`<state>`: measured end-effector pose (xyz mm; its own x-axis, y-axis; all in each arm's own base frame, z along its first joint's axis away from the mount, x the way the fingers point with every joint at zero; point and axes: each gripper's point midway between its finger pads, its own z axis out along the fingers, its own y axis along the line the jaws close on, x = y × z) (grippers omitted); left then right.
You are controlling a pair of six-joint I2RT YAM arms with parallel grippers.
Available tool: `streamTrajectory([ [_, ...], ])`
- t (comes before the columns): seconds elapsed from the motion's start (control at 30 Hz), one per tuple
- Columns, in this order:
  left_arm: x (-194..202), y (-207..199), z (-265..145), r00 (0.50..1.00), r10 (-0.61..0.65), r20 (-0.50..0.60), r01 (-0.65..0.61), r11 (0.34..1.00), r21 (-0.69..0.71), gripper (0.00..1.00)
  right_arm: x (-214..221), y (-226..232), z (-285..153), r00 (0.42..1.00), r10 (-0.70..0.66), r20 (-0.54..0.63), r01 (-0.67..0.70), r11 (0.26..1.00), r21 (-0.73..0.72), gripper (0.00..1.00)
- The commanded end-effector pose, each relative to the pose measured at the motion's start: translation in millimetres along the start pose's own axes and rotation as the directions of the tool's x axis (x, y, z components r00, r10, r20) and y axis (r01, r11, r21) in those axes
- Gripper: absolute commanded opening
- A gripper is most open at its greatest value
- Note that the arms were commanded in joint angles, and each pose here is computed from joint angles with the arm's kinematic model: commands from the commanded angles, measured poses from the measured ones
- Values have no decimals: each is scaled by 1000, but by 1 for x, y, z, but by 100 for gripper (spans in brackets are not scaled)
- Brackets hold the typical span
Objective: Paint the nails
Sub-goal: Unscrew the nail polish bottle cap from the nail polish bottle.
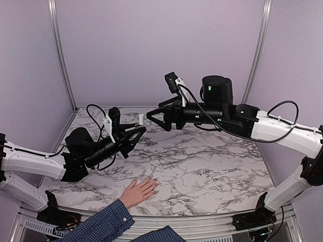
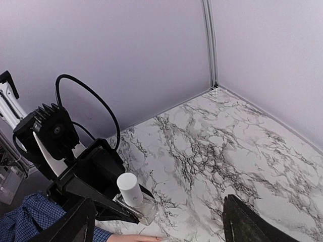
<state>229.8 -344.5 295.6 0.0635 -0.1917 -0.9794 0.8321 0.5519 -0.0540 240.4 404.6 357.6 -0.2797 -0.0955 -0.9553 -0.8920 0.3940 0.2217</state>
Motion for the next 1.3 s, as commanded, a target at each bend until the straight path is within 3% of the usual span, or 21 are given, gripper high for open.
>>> streamTrajectory([
  [0.0, 8, 12, 2, 999, 25, -21, -26, 998, -61, 0, -12, -15, 2, 998, 63, 5, -63, 994, 87, 83],
  [0.37, 21, 14, 8, 997, 53, -53, -56, 996, -69, 0, 9, -14, 24, 988, 140, -66, -136, 989, 58, 61],
  [0.83, 26, 16, 15, 995, 58, -76, -64, 995, -81, 0, 24, 1, 52, 983, 137, -121, -136, 990, 22, 41],
  [1.27, 19, 7, 15, 998, 38, -58, -40, 999, -35, 0, 21, 17, 47, 987, 121, -105, -129, 989, -69, 4],
])
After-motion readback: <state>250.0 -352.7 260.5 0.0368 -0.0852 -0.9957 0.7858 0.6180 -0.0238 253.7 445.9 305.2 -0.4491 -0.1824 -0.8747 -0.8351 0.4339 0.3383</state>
